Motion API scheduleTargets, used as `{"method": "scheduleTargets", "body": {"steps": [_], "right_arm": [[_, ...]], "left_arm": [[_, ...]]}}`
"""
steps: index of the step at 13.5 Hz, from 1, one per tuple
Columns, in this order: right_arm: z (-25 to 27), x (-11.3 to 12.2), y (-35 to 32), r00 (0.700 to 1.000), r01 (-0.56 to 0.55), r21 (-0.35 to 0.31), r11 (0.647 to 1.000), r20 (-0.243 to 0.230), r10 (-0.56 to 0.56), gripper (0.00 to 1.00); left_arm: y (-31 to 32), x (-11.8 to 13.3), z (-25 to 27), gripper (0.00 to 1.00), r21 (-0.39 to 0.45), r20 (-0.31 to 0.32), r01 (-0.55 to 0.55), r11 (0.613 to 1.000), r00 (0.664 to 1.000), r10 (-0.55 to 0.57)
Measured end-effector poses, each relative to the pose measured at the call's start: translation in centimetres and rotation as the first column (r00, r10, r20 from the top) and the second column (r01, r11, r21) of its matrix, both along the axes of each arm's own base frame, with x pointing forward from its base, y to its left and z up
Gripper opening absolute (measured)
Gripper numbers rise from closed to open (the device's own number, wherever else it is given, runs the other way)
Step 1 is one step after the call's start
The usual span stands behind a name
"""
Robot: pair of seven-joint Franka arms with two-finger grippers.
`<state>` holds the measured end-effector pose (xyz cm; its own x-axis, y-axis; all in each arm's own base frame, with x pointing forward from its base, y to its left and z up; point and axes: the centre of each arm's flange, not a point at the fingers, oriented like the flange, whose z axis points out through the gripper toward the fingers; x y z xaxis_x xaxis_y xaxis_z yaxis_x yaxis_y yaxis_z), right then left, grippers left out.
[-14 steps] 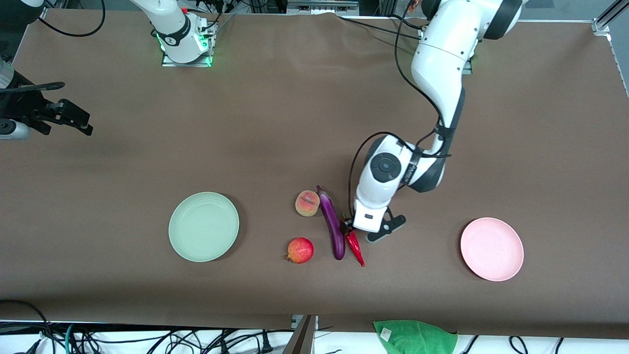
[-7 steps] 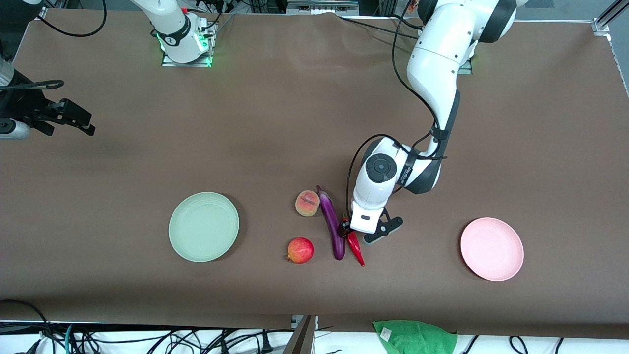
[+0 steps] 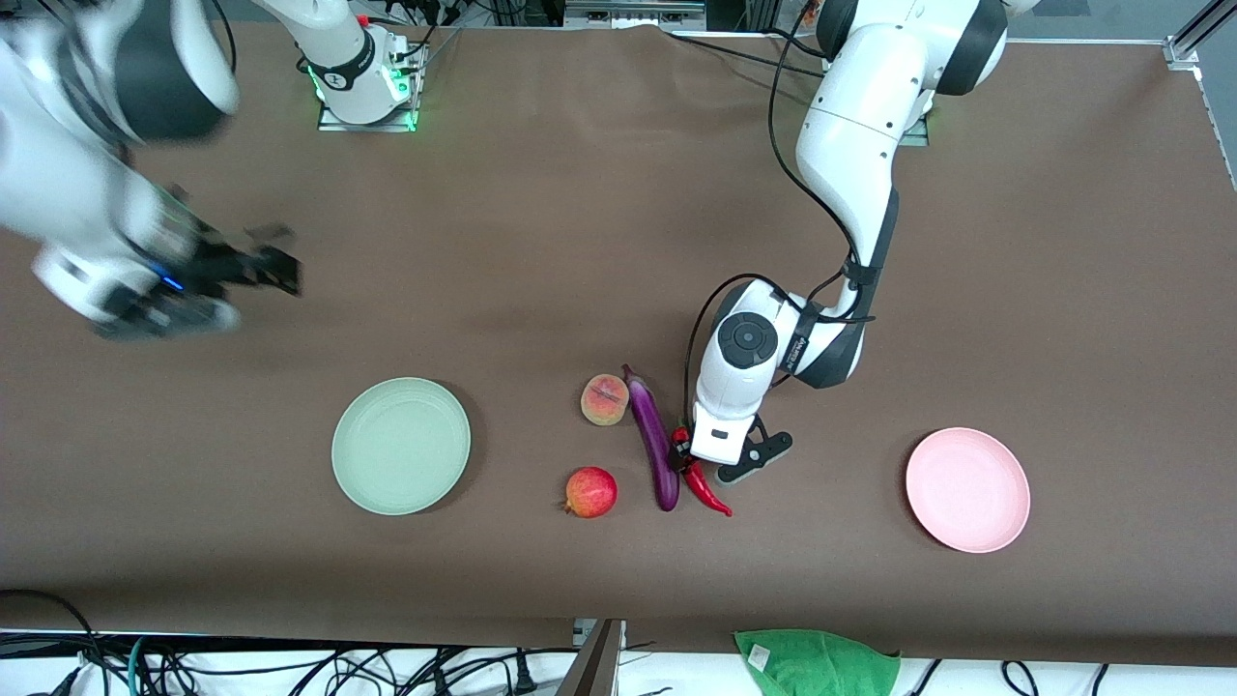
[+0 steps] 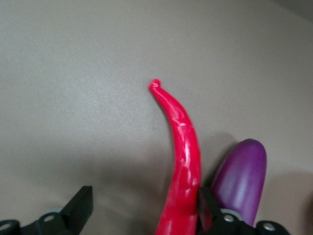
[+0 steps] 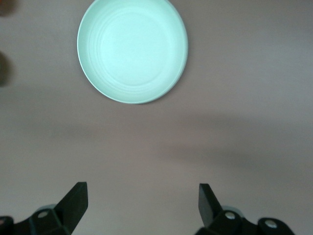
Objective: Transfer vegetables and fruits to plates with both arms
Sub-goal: 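Lift the chili with the left gripper while the right gripper reaches the peach, then carry the chili toward the pink plate while the right gripper grasps the peach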
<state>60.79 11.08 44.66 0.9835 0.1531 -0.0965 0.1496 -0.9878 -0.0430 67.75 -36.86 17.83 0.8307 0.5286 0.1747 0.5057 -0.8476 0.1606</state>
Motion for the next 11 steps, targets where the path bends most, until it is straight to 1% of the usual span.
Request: {"method": "scheduleTargets", "body": {"steps": [1, 2, 3, 5, 7, 8, 9, 10, 11], "right_arm": [[-3.1, 1.2, 2.6, 1.000, -0.016, 0.031, 0.999, 0.024, 0.016, 1.00], [-5.7, 1.9, 5.6, 0.998, -0.007, 0.052, 0.999, 0.055, 0.004, 1.00], [-8.2, 2.3, 8.7, 0.995, 0.042, 0.063, 0.997, 0.087, -0.048, 1.00], [-12.7, 2.8, 14.5, 0.973, 0.168, 0.093, 0.981, 0.142, -0.180, 1.00], [-16.5, 3.5, 20.5, 0.938, 0.280, 0.138, 0.950, 0.173, -0.301, 1.00], [-17.7, 3.9, 23.1, 0.917, 0.328, 0.163, 0.931, 0.180, -0.355, 1.00], [-18.6, 4.1, 25.3, 0.902, 0.361, 0.183, 0.914, 0.182, -0.393, 1.00], [-19.1, 4.2, 27.3, 0.889, 0.385, 0.198, 0.901, 0.180, -0.420, 1.00], [-19.5, 4.0, 29.1, 0.878, 0.409, 0.211, 0.888, 0.174, -0.446, 1.00]], "left_arm": [[-0.1, 0.0, -0.1, 0.76, 0.001, 0.000, 0.002, 1.000, 1.000, -0.002], [-0.2, -0.1, -0.1, 0.66, 0.001, -0.001, 0.003, 1.000, 1.000, -0.003], [-0.2, -0.1, -0.2, 0.56, 0.001, -0.001, 0.005, 1.000, 1.000, -0.005], [-0.3, -0.2, -0.5, 0.55, 0.002, 0.000, 0.006, 1.000, 1.000, -0.006], [-0.3, -0.3, -0.8, 0.51, 0.007, 0.000, 0.009, 1.000, 1.000, -0.009], [-0.3, -0.2, -0.8, 0.42, 0.014, 0.005, 0.016, 1.000, 1.000, -0.016], [-0.3, -0.2, -0.7, 0.30, 0.025, 0.011, 0.026, 0.999, 1.000, -0.026], [-0.4, -0.2, -0.7, 0.27, 0.033, 0.014, 0.033, 0.999, 0.999, -0.033], [-0.4, -0.2, -0.6, 0.27, 0.035, 0.017, 0.035, 0.999, 0.999, -0.036]]}}
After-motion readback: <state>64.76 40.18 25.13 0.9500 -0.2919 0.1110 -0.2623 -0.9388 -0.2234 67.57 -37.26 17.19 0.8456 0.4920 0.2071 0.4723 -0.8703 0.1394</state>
